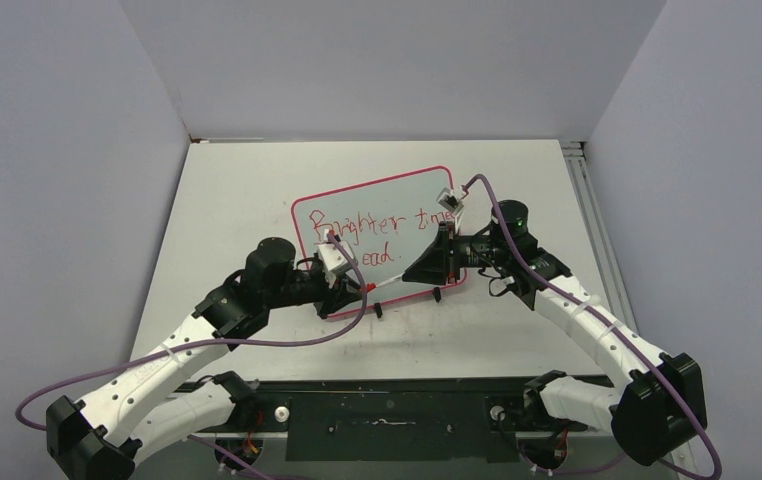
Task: Write a sentence on the whiteboard
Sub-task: Close the whiteboard marker at the center of the board.
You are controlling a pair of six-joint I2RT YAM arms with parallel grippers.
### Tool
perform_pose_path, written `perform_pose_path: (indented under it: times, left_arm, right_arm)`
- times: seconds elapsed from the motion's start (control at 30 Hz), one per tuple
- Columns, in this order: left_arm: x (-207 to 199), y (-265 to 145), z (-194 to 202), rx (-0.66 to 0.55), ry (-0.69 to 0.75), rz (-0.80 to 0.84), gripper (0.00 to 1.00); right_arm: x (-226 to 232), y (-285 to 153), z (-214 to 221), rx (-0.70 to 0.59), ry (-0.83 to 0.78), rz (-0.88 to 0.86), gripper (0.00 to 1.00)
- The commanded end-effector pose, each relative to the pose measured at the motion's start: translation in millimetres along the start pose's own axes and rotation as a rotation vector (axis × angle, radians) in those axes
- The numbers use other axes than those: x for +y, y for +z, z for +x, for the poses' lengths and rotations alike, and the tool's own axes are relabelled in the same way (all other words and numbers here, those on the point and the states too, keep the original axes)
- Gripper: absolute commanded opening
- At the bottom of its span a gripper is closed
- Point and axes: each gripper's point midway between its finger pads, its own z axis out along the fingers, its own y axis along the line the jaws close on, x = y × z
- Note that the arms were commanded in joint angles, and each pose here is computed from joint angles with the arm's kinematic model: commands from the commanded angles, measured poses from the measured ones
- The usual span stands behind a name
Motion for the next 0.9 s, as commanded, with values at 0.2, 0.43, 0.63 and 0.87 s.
perform_pose_path:
  times: [0.2, 0.43, 0.63, 0.87]
  left_arm:
    - [0, -3, -14, -0.044, 0.035, 0.004, 0.00]
    - [-1, -3, -14, -0.046, 0.034, 0.007, 0.00]
    - [-2, -5, -15, -0.051, 0.037, 0.007, 0.00]
    - [-2, -5, -16, -0.052, 0.038, 0.006, 0.00]
  right_arm:
    - [10, 2, -7, -0.014, -0.088, -0.048, 0.05]
    - [8, -4, -19, -0.064, -0.110, -0.005, 0.05]
    - [6, -8, -23, -0.087, -0.110, 0.009, 0.05]
    - [5, -6, -17, -0.064, -0.094, -0.008, 0.05]
